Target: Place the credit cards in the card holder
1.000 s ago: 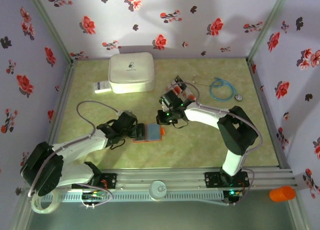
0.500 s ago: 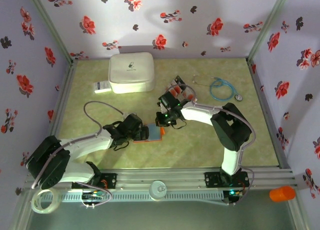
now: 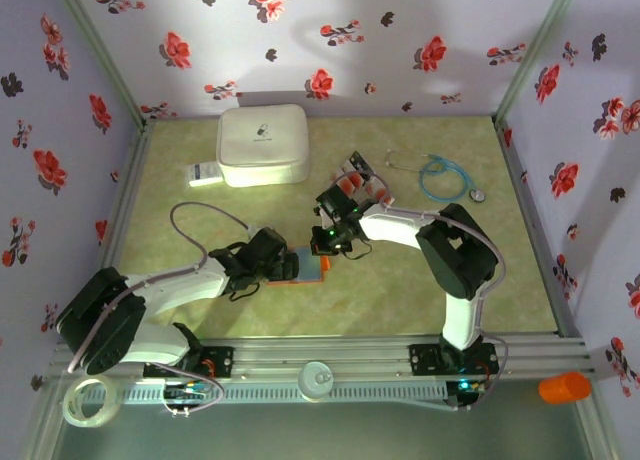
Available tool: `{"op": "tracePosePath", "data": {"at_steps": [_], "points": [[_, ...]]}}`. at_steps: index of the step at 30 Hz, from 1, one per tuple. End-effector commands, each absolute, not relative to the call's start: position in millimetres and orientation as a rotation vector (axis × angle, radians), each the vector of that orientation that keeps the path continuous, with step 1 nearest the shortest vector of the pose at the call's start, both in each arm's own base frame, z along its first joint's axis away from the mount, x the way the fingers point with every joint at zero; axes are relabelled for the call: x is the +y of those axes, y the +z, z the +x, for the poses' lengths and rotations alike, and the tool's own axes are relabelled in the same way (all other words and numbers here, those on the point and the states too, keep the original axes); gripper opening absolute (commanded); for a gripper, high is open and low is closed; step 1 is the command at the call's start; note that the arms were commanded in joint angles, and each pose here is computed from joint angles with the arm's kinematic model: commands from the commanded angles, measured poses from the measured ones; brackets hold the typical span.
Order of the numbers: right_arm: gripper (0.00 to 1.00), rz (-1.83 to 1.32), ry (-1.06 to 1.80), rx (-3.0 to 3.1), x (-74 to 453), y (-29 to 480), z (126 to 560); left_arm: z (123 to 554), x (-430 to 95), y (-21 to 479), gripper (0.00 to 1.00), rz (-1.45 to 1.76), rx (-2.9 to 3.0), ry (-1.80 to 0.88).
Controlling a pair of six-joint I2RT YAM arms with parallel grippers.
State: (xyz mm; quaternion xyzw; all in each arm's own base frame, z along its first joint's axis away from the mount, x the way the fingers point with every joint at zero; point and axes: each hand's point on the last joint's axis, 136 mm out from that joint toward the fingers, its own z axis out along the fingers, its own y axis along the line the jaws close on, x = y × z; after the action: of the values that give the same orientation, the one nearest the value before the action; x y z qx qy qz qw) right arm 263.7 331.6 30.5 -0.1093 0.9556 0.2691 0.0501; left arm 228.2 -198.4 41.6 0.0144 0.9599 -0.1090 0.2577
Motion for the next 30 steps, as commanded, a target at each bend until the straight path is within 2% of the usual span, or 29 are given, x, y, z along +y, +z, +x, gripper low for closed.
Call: {"op": "tracePosePath", "data": {"at_steps": [1,30], "points": [[0.0,-0.35,0.83,2.916,334.1,28.2,263.4,233.7,-202.8,45.2,1.0,0.023,2.582,-0.295],[0.0,-0.38,0.856,2.924,356.4,20.2,251.3,236.9,-204.0,47.6,1.0,0.045,2.569,-0.285]]}}
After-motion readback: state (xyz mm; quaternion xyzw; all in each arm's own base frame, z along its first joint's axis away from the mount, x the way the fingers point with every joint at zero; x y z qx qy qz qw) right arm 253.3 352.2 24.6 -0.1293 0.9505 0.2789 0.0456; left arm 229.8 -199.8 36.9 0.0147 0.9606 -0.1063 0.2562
